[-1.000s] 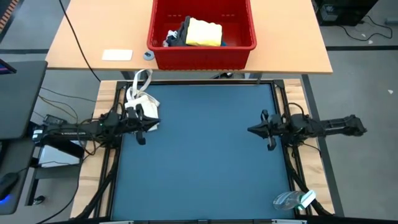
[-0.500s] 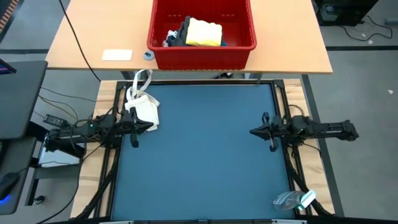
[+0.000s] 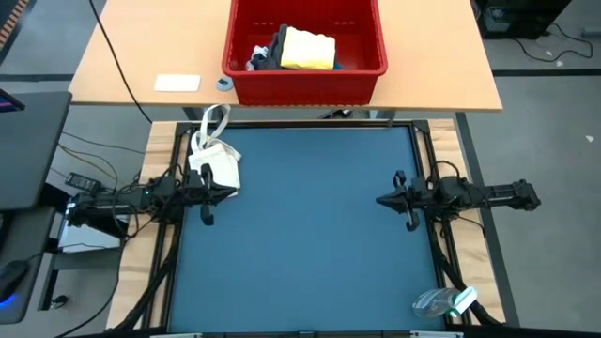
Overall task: Fold laundry
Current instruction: Return to Home Position
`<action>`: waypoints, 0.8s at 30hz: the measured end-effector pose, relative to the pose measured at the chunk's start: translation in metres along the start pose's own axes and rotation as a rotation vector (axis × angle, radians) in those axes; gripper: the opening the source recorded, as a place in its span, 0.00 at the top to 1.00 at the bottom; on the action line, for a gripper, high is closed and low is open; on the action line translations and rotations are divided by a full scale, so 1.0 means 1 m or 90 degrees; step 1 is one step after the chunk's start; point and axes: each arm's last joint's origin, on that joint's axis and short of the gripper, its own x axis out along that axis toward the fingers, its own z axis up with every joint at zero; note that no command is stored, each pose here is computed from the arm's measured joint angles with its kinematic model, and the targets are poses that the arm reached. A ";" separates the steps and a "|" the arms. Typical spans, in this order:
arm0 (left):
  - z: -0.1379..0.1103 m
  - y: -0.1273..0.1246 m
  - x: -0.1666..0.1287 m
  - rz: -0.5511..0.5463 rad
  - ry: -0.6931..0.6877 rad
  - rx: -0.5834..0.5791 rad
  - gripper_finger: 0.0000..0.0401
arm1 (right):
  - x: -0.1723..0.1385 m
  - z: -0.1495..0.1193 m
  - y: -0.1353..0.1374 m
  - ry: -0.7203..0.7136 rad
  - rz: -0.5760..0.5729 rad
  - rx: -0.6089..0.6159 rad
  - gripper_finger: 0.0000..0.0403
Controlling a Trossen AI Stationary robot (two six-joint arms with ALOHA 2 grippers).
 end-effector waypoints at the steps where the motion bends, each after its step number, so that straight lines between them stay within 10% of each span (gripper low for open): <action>1: 0.000 0.000 0.000 0.003 0.000 0.000 0.99 | 0.000 -0.001 0.001 0.009 0.013 0.000 0.99; 24: -0.004 0.005 0.003 0.036 0.025 -0.038 0.96 | 0.001 -0.005 0.002 0.038 0.040 0.000 0.93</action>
